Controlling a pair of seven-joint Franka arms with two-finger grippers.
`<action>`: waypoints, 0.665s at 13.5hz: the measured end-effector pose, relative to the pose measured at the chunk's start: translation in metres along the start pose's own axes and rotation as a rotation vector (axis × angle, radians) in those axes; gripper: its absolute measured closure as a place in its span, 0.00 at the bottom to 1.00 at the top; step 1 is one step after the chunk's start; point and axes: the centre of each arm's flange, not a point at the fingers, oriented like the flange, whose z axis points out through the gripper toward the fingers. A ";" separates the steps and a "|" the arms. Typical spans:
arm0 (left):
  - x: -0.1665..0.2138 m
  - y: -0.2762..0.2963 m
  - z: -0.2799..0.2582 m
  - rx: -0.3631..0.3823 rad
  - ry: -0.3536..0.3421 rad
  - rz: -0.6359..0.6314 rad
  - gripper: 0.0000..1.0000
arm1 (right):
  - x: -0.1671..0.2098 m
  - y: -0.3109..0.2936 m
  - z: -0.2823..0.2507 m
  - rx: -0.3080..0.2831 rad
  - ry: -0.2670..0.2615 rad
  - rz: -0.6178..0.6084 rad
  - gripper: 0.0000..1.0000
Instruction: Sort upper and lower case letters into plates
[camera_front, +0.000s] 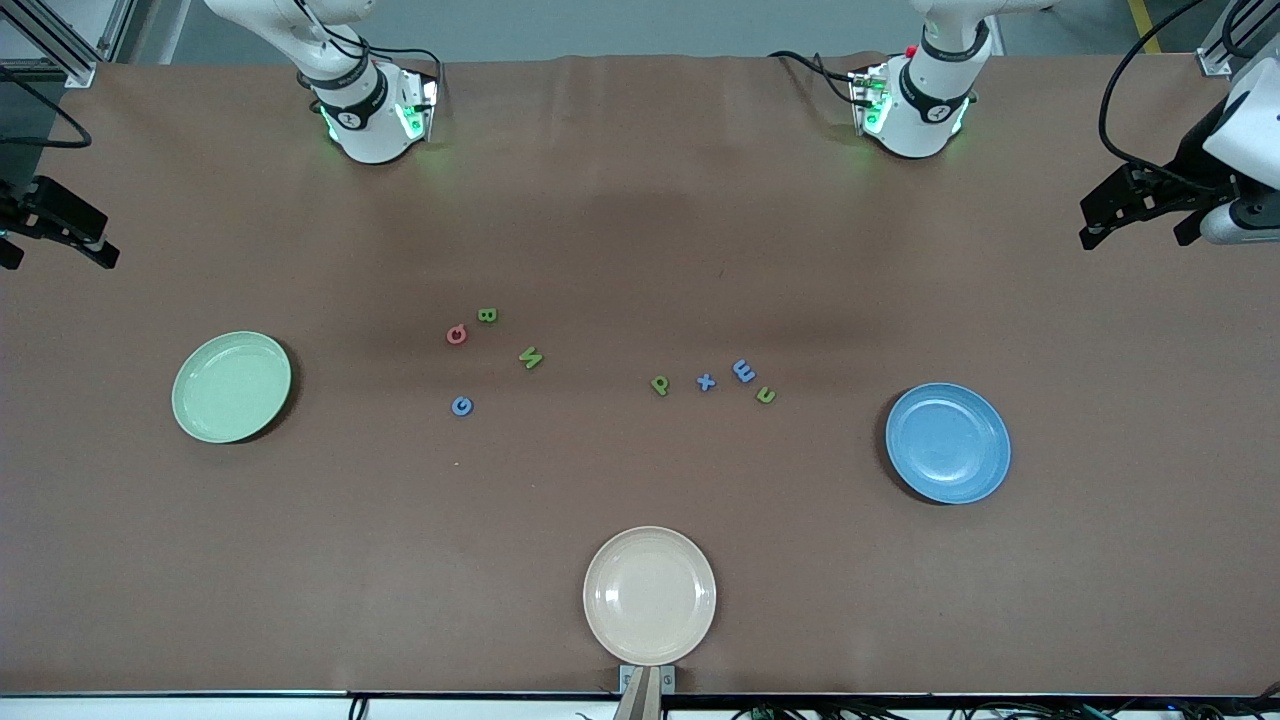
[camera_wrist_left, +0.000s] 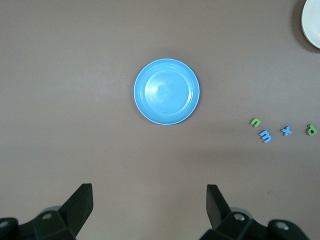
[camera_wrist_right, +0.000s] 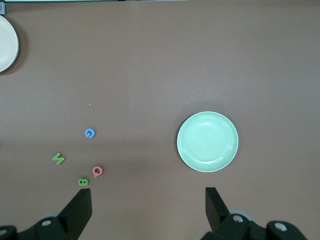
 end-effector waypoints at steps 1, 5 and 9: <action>0.003 0.001 0.006 -0.001 -0.013 0.002 0.00 | 0.000 0.000 0.000 0.000 0.000 0.000 0.00; 0.027 0.009 0.062 -0.041 -0.118 -0.039 0.00 | 0.000 0.000 0.000 0.000 0.000 0.000 0.00; 0.042 0.050 0.123 -0.045 -0.140 -0.135 0.00 | 0.000 -0.004 0.001 0.001 0.000 -0.008 0.00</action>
